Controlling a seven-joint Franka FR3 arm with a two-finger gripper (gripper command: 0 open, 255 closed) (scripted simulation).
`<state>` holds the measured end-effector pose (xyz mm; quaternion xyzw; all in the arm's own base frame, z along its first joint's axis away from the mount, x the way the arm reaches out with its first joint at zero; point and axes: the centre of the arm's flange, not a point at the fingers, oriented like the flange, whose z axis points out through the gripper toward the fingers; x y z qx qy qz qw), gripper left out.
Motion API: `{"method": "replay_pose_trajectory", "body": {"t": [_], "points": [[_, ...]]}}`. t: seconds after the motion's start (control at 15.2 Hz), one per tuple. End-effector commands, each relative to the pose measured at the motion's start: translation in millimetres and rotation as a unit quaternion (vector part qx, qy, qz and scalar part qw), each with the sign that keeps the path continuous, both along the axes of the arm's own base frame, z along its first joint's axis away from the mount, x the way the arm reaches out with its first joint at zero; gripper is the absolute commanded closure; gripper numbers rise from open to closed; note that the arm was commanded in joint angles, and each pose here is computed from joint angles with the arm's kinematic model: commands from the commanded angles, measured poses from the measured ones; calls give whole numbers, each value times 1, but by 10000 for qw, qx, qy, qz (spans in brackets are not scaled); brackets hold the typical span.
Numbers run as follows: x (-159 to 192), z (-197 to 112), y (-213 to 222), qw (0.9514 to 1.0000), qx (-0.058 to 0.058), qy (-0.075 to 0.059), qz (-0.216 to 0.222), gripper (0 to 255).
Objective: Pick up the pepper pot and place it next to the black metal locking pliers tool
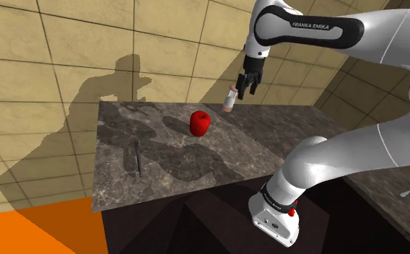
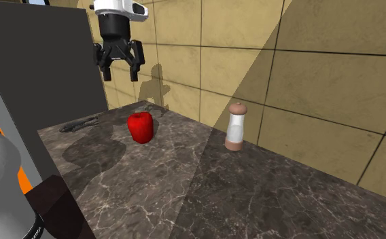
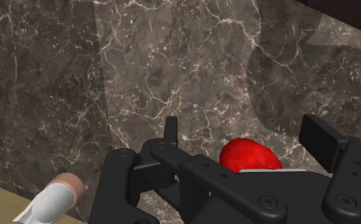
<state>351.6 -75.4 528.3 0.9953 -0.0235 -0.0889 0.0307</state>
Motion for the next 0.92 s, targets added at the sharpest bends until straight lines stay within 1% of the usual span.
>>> {"method": "replay_pose_trajectory", "body": {"t": [0.0, 0.86], "points": [[15, -7, -24, 10000, 8, 18, -17, 0], [110, -47, -167, 9998, 78, 133, -132, 0]]}}
